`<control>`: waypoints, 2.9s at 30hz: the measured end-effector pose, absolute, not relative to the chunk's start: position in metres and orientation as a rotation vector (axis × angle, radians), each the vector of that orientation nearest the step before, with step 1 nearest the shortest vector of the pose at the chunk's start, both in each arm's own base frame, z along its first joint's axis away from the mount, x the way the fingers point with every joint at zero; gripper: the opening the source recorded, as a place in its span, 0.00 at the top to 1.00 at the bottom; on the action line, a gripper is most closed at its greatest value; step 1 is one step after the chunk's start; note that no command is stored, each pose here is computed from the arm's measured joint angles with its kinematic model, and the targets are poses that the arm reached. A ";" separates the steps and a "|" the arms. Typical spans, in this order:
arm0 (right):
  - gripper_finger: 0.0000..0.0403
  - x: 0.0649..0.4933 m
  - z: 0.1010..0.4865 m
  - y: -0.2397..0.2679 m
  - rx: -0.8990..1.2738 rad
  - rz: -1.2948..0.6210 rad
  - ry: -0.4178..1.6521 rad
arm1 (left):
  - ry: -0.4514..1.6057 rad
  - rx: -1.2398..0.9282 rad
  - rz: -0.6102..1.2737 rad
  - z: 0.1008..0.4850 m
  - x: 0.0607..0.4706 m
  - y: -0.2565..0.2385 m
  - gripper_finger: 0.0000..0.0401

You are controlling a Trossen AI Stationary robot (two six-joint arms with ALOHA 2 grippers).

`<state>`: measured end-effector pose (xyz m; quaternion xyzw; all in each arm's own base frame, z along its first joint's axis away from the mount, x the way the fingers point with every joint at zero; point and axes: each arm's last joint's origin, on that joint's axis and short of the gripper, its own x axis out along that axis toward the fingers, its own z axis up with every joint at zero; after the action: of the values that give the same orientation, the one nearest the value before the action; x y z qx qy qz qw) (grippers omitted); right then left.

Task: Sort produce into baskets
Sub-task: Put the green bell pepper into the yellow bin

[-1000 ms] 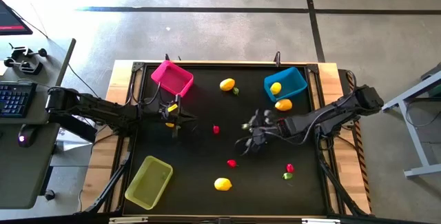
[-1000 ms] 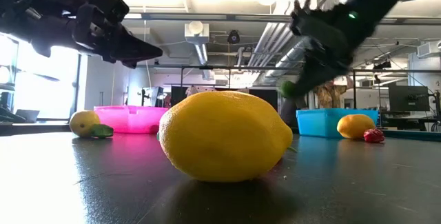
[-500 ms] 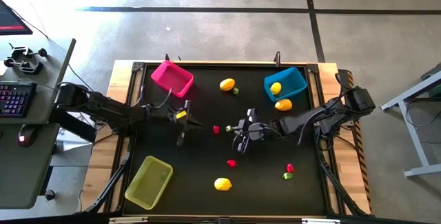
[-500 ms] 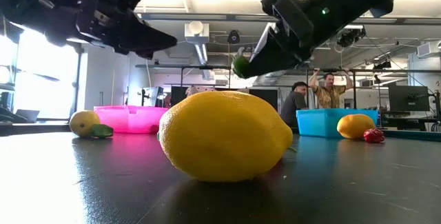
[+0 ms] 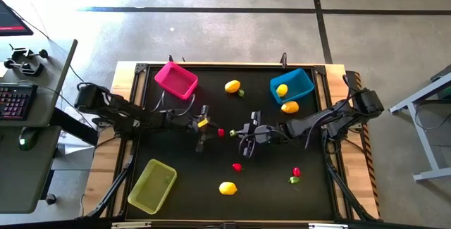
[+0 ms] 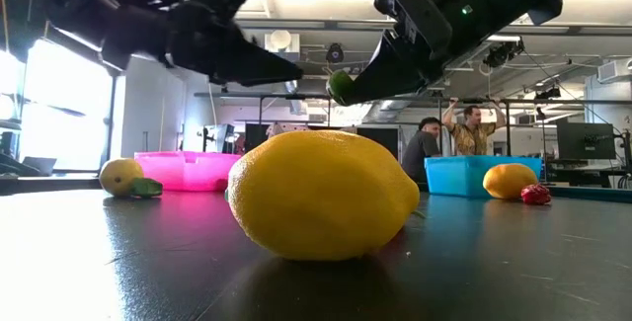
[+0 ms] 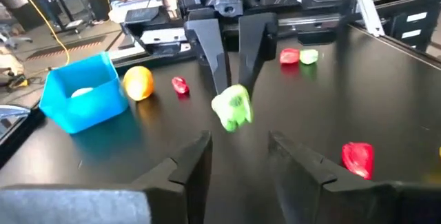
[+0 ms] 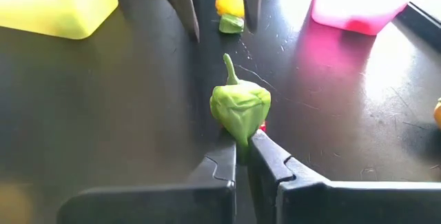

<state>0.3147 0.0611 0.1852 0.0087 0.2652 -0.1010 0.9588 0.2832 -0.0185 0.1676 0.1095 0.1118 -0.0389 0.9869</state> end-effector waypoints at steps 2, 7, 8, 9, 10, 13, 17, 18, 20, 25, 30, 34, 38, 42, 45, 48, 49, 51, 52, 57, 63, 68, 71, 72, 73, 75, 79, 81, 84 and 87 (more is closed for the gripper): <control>1.00 0.315 0.185 0.061 0.017 -0.205 0.538 | 0.221 0.228 -0.079 0.168 0.291 -0.019 0.67; 1.00 0.315 0.185 0.061 -0.003 -0.199 0.539 | 0.206 0.229 -0.082 0.170 0.305 -0.020 0.67; 1.00 0.315 0.186 0.061 -0.003 -0.198 0.535 | 0.202 0.228 -0.083 0.171 0.306 -0.021 0.67; 1.00 0.315 0.186 0.061 -0.002 -0.199 0.534 | 0.203 0.228 -0.084 0.170 0.307 -0.021 0.67; 1.00 0.315 0.186 0.061 -0.002 -0.198 0.534 | 0.207 0.228 -0.085 0.169 0.308 -0.021 0.68; 1.00 0.315 0.186 0.061 -0.002 -0.198 0.533 | 0.204 0.225 -0.111 0.168 0.312 -0.022 0.71; 1.00 0.315 0.186 0.061 -0.001 -0.192 0.535 | 0.203 0.226 -0.125 0.168 0.317 -0.024 0.78; 1.00 0.315 0.186 0.061 -0.001 -0.192 0.535 | 0.201 0.225 -0.128 0.169 0.318 -0.024 0.80; 1.00 0.315 0.186 0.061 -0.001 -0.191 0.535 | 0.196 0.225 -0.128 0.169 0.320 -0.024 0.85; 1.00 0.315 0.186 0.061 -0.002 -0.191 0.536 | 0.198 0.225 -0.127 0.169 0.320 -0.024 0.98; 0.96 0.315 0.186 0.061 0.004 -0.193 0.535 | 0.199 0.225 -0.127 0.169 0.320 -0.024 1.00; 0.85 0.315 0.186 0.061 0.003 -0.195 0.535 | 0.206 0.225 -0.134 0.169 0.320 -0.024 1.00; 0.70 0.315 0.186 0.061 0.001 -0.201 0.533 | 0.252 0.227 -0.145 0.167 0.317 -0.024 1.00; 0.57 0.315 0.186 0.061 0.005 -0.203 0.530 | 0.276 0.241 -0.150 0.172 0.313 -0.024 1.00; 0.52 0.315 0.186 0.061 0.005 -0.202 0.530 | 0.278 0.250 -0.151 0.183 0.307 -0.024 1.00; 0.50 0.315 0.186 0.061 0.000 -0.201 0.531 | 0.312 0.259 -0.158 0.192 0.299 -0.023 1.00; 0.50 0.315 0.186 0.061 -0.001 -0.200 0.531 | 0.329 0.258 -0.160 0.194 0.296 -0.023 1.00; 0.50 0.315 0.186 0.061 -0.001 -0.200 0.531 | 0.361 0.258 -0.163 0.200 0.289 -0.023 1.00; 0.50 0.315 0.186 0.061 -0.001 -0.199 0.532 | 0.376 0.259 -0.167 0.202 0.286 -0.023 1.00; 0.50 0.315 0.186 0.061 -0.001 -0.199 0.533 | 0.425 0.264 -0.200 0.215 0.268 -0.029 1.00; 0.50 0.315 0.186 0.061 -0.002 -0.198 0.534 | 0.492 0.240 -0.252 0.227 0.244 -0.040 1.00; 0.50 0.315 0.186 0.061 -0.003 -0.198 0.537 | 0.615 0.181 -0.343 0.229 0.220 -0.051 1.00; 0.50 0.315 0.186 0.060 -0.003 -0.200 0.538 | 0.674 0.146 -0.392 0.231 0.206 -0.060 1.00; 0.50 0.315 0.186 0.060 -0.002 -0.201 0.539 | 0.695 0.135 -0.404 0.231 0.201 -0.063 1.00; 0.50 0.315 0.186 0.060 -0.003 -0.202 0.539 | 0.714 0.119 -0.413 0.231 0.197 -0.066 1.00; 0.50 0.315 0.185 0.059 -0.001 -0.201 0.541 | 0.758 0.085 -0.428 0.231 0.189 -0.071 1.00; 0.50 0.316 0.185 0.056 0.001 -0.211 0.541 | 0.887 0.012 -0.437 0.226 0.173 -0.081 1.00; 0.50 0.316 0.185 0.054 0.003 -0.216 0.541 | 0.953 -0.031 -0.456 0.223 0.166 -0.086 1.00; 0.50 0.316 0.185 0.054 0.003 -0.217 0.541 | 1.021 -0.080 -0.488 0.221 0.157 -0.097 1.00; 0.50 0.316 0.185 0.054 0.003 -0.217 0.541 | 1.052 -0.115 -0.513 0.221 0.149 -0.108 1.00</control>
<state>0.3160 0.0540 0.1854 0.0014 0.2666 -0.1070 0.9579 0.1494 -0.1080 0.2211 -0.0542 0.4962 -0.2419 0.8321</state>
